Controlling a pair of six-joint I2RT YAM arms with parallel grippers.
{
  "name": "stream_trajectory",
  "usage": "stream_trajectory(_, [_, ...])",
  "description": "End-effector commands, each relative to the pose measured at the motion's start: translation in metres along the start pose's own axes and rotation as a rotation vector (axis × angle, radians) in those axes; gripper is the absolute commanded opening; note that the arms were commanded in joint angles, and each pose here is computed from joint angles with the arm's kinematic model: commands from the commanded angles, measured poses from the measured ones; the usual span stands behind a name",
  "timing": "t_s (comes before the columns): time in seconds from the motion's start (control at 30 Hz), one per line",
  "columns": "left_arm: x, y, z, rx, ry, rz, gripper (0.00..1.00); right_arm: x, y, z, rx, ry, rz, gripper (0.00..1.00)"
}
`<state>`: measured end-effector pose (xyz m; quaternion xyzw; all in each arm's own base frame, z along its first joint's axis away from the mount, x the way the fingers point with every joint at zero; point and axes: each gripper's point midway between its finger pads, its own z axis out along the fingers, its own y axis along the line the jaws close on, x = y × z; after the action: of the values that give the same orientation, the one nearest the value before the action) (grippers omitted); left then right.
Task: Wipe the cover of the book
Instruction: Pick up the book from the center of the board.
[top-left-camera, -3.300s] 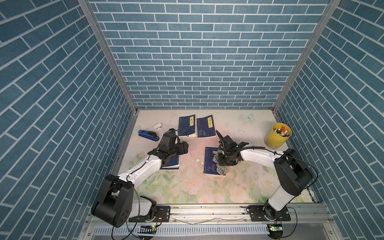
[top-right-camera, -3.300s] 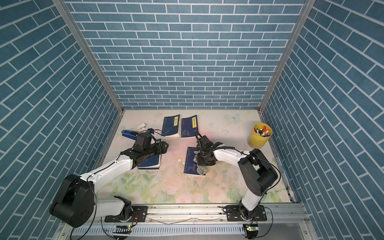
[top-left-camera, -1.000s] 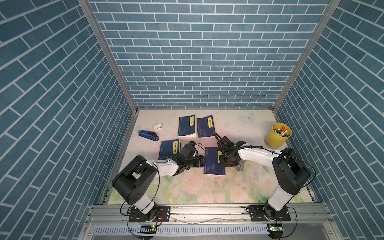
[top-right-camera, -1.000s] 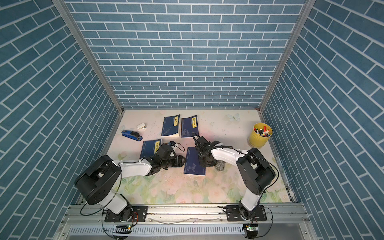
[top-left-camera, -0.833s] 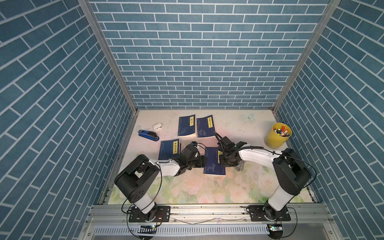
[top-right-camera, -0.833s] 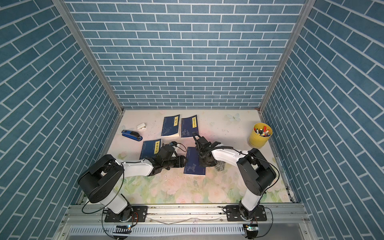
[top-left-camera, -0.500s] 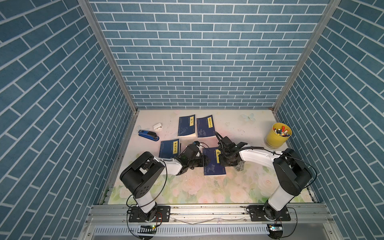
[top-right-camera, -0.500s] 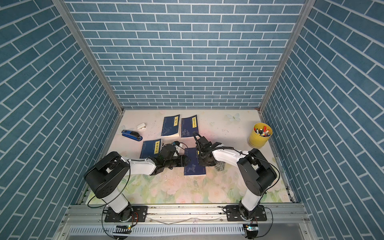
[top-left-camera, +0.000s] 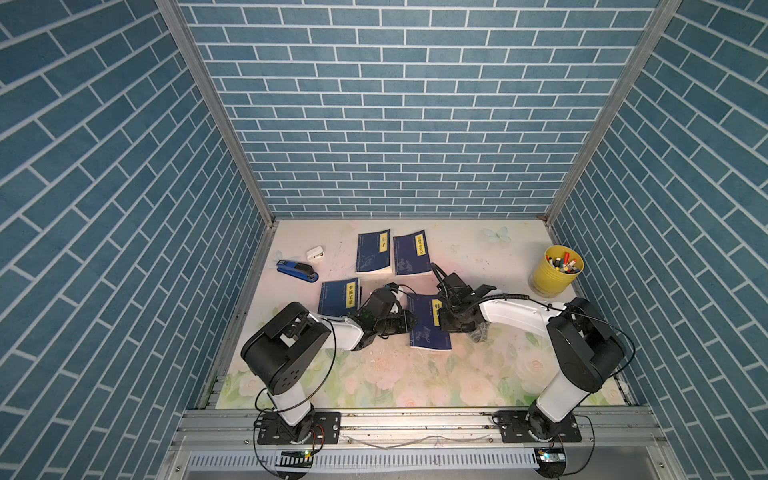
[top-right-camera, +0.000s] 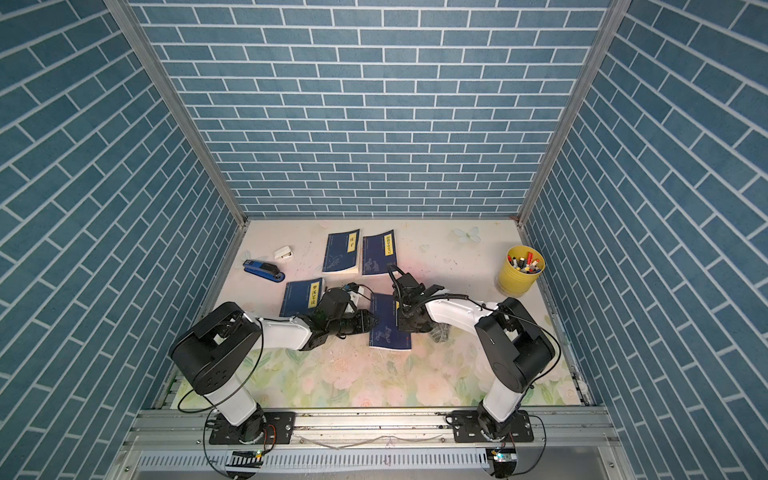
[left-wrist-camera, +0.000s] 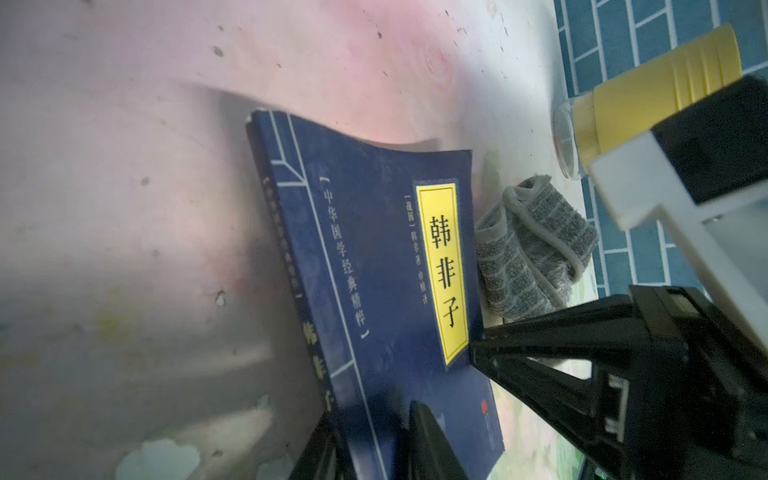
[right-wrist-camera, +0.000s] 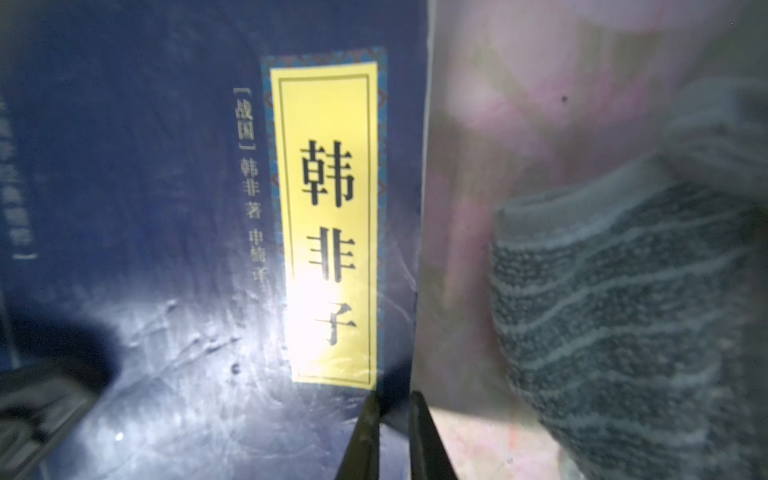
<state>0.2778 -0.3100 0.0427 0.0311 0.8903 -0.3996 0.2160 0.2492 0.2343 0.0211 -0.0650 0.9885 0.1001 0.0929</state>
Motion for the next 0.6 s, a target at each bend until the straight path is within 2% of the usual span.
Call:
stream_trajectory(0.0, [-0.004,-0.050,-0.005,0.179,0.012,0.052,0.27,0.023,-0.004,0.034,0.003,0.081,0.020,0.14])
stream_trajectory(0.2, [-0.007,-0.044,-0.008,0.132,0.019,0.057,0.08,0.018,-0.001,0.026,-0.011,0.062,0.006,0.15])
stream_trajectory(0.3, [-0.015,-0.034,-0.020,0.052,0.014,0.088,0.00,0.007,-0.001,0.011,0.009,0.016,-0.020,0.23])
stream_trajectory(0.4, [-0.029,-0.022,-0.046,-0.047,-0.009,0.125,0.00,-0.009,-0.002,-0.009,0.020,-0.044,-0.038,0.32])
stream_trajectory(0.57, [-0.066,-0.006,-0.112,-0.151,-0.097,0.119,0.00,-0.029,-0.001,-0.040,-0.010,-0.144,-0.052,0.40])
